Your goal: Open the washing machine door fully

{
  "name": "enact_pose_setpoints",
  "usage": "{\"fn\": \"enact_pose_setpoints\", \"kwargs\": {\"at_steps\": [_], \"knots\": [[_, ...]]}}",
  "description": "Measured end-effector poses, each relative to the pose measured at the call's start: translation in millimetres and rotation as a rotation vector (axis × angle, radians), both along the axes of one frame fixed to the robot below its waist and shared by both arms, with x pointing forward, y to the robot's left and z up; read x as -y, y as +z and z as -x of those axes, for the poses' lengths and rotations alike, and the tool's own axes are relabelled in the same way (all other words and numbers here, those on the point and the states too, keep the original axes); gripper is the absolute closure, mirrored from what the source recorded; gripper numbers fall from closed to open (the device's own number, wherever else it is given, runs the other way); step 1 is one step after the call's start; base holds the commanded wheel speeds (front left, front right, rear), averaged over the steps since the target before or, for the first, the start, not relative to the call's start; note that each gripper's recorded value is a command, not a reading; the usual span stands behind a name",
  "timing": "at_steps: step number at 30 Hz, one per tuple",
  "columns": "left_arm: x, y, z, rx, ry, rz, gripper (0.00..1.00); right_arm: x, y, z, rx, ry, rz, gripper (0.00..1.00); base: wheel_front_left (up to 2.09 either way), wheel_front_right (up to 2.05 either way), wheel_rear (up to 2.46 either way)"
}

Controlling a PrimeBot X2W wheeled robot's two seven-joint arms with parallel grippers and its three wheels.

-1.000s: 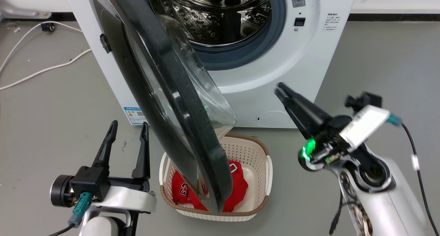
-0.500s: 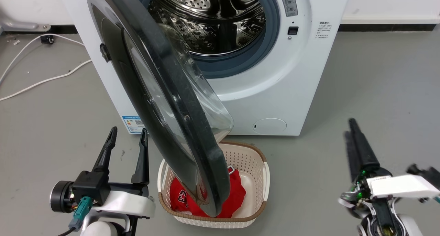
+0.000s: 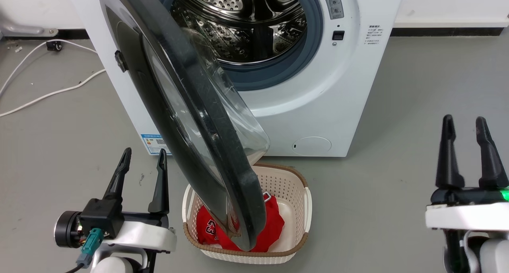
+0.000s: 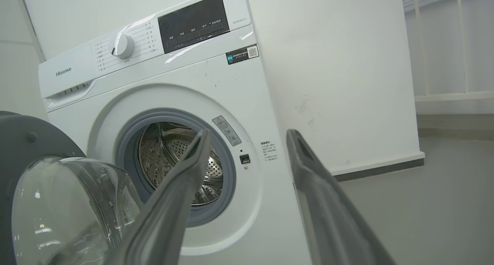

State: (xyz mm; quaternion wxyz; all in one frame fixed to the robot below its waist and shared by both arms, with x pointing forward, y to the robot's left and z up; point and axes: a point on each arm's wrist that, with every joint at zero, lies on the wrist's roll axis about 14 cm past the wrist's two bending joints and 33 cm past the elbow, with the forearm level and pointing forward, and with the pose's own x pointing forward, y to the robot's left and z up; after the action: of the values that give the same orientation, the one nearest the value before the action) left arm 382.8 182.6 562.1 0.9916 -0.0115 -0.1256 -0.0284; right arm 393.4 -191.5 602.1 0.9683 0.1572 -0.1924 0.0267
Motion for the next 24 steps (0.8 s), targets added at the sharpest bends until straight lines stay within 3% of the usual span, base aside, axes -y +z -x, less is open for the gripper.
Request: {"fn": "enact_pose_setpoints", "kwargs": {"at_steps": [4, 8, 15, 24], "knots": [[-1.4, 0.3, 0.2, 0.001, 0.004, -0.003, 0.00, -19.6, 7.5, 7.3, 0.026, 0.002, 0.222, 0.00, 0.00, 0.00, 0.00], [-1.7, -0.3, 0.0, -0.001, 0.006, -0.005, 0.00, -31.1, -4.7, 12.2, -0.004, 0.021, 0.309, 0.00, 0.00, 0.00, 0.00], [-1.0, -1.4, -2.3, -0.004, 0.005, -0.007, 0.00, -30.0, -43.7, 14.3, -0.125, 0.040, 0.282, 0.00, 0.00, 0.00, 0.00], [0.6, -4.4, -5.9, -0.012, 0.000, -0.007, 0.00, -23.9, -59.9, 10.9, -0.178, 0.032, 0.256, 0.00, 0.00, 0.00, 0.00]]}}
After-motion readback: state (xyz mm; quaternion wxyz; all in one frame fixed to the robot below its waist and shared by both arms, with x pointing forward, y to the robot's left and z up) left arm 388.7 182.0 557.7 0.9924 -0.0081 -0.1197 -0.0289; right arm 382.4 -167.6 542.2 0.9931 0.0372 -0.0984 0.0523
